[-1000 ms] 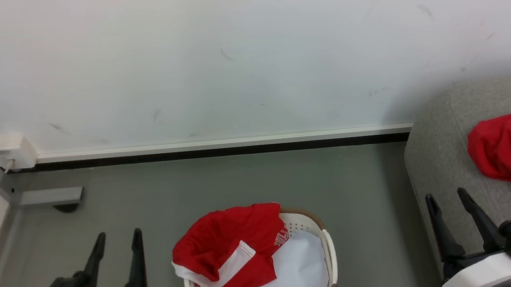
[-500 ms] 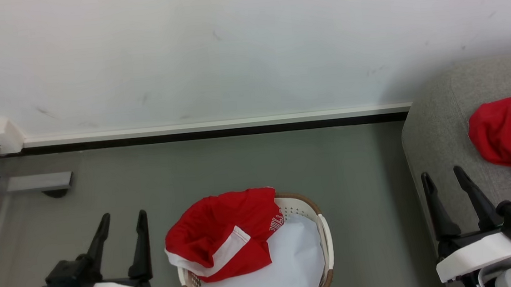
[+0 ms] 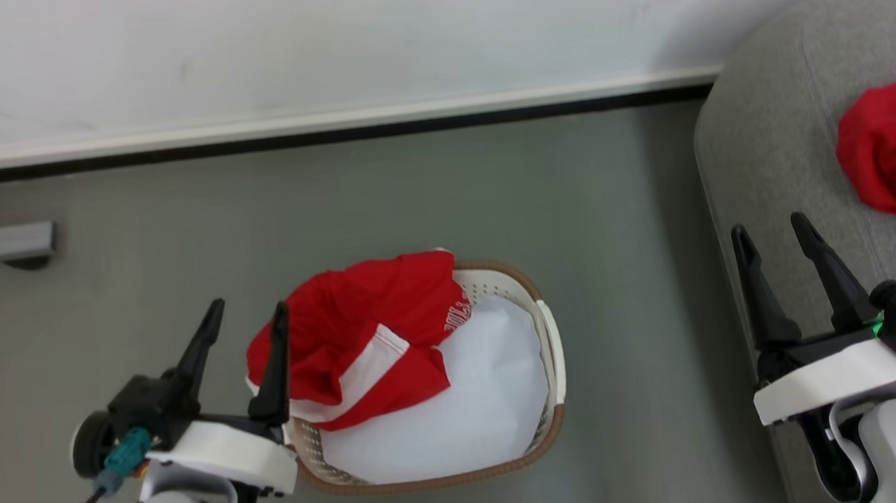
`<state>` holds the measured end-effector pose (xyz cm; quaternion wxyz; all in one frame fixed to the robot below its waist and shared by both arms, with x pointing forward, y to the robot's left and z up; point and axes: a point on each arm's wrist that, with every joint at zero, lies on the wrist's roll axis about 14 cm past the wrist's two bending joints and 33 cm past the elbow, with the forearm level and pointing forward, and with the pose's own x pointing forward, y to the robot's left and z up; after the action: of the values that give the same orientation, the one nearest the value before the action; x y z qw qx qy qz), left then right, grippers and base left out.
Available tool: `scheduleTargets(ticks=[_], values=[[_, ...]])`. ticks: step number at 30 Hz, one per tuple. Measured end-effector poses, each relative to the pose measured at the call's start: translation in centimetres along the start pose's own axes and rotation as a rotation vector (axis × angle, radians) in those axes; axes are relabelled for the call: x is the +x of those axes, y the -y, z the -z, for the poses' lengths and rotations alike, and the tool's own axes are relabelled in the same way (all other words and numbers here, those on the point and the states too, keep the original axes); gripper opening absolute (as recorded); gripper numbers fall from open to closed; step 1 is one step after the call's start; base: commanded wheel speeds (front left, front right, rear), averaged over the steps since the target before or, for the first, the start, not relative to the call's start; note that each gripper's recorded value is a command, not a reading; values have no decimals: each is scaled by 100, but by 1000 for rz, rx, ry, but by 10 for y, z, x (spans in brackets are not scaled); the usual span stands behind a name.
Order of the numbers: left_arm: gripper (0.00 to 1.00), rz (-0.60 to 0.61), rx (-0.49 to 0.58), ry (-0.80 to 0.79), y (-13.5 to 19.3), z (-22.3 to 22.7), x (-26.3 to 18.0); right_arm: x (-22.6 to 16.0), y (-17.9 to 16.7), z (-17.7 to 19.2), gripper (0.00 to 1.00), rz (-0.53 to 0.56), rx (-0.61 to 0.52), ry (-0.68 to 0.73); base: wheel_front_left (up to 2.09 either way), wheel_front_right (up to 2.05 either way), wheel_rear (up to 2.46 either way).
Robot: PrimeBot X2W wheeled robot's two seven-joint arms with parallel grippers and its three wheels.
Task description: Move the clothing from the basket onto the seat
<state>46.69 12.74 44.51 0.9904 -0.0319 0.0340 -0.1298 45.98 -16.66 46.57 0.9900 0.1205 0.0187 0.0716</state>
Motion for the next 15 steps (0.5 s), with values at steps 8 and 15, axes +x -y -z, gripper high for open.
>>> scheduleTargets(ticks=[8, 15], values=[[100, 83, 0, -81, 15, 35, 31, 12, 13, 13, 100, 31, 4, -20, 0, 0, 0], [100, 141, -1, -161, 23, 70, 53, 24, 21, 21, 100, 49, 7, -24, 0, 0, 0]])
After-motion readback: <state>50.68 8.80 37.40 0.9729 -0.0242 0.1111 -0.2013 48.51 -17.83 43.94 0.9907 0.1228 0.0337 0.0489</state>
